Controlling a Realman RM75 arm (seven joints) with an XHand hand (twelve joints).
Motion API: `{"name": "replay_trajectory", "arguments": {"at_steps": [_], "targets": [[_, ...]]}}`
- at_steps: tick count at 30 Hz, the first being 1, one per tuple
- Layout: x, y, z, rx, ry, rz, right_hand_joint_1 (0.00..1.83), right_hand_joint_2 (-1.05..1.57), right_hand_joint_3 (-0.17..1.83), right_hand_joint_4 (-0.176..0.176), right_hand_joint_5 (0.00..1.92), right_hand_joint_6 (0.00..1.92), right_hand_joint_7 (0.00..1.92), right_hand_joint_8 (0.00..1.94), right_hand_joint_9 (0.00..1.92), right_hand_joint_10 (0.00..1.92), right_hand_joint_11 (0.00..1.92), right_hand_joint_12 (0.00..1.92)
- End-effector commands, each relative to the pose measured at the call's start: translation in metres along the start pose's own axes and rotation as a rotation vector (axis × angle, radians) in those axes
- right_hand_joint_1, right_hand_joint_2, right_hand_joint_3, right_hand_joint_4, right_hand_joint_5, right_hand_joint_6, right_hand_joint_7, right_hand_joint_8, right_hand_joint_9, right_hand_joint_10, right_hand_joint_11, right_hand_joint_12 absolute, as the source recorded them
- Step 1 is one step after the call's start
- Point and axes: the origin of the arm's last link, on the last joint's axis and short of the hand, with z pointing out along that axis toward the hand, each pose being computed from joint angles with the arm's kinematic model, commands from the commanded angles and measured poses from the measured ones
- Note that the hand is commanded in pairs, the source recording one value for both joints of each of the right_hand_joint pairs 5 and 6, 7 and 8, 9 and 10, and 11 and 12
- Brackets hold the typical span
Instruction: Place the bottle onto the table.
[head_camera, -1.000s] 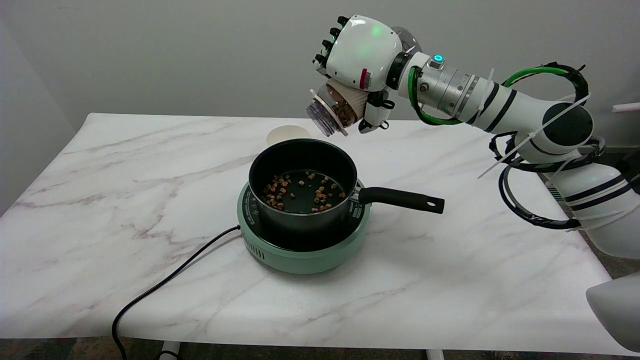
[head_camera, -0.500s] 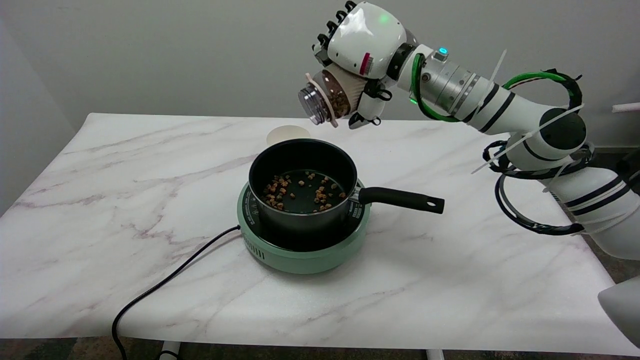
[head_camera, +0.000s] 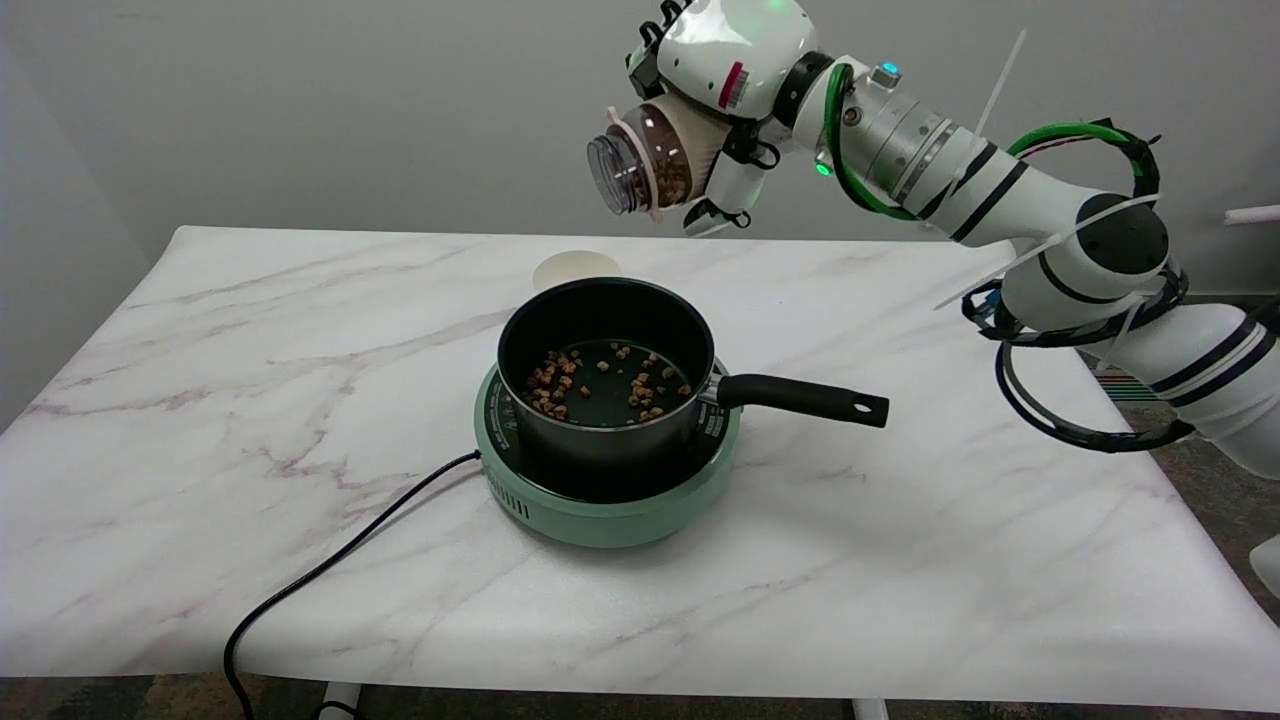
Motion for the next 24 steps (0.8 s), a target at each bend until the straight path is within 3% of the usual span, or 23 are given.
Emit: {"name": "replay_trajectory", "arguments": {"at_steps": [1, 24], "targets": [[0.002, 0.014, 0.007, -0.098, -0.062, 0.122, 1.23, 1.28, 0.54, 0.0, 1.79, 1.79, 1.63, 1.63, 1.62, 1.62, 1.33, 1.33], [0.012, 0.036, 0.014, -0.255, -0.126, 0.421, 1.27, 1.18, 0.56, 0.0, 1.7, 1.7, 1.6, 1.6, 1.6, 1.6, 1.32, 1.32]]}}
